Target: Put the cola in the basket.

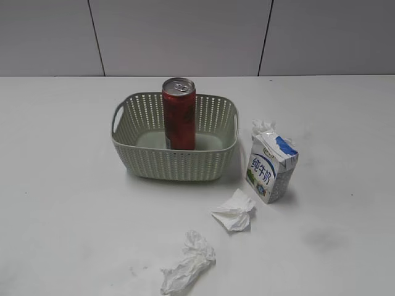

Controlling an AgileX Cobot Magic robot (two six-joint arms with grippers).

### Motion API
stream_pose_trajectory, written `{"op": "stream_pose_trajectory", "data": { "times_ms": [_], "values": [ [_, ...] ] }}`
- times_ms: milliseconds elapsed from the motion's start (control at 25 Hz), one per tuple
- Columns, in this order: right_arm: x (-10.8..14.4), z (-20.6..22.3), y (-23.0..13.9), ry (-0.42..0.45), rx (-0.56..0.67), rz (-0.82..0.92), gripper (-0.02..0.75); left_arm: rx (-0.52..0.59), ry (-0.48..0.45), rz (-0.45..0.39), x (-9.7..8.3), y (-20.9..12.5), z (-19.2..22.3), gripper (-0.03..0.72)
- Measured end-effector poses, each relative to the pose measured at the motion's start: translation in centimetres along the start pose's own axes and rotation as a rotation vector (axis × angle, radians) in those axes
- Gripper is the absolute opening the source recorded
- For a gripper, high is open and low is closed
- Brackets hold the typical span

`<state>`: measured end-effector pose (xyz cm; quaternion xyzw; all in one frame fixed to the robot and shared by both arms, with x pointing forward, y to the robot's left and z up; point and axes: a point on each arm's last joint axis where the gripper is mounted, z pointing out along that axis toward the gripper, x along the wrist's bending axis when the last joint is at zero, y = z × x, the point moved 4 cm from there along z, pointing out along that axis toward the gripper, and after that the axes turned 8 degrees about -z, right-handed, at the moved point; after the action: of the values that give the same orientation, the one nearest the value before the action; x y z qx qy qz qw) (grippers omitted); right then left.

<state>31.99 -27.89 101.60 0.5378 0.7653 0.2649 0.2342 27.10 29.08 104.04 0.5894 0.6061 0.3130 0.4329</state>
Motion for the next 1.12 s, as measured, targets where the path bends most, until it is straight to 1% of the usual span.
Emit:
{"op": "stream_pose_trajectory", "data": {
  "times_ms": [360, 1120],
  "values": [
    [0.3, -2.5, -0.8, -0.033, -0.180, -0.011, 0.569, 0.000, 0.000, 0.000, 0.0, 0.0, 0.0, 0.231],
    [0.7, -4.9, -2.1, -0.067, -0.366, -0.023, 0.565, 0.000, 0.000, 0.000, 0.0, 0.0, 0.0, 0.230]
  ]
}}
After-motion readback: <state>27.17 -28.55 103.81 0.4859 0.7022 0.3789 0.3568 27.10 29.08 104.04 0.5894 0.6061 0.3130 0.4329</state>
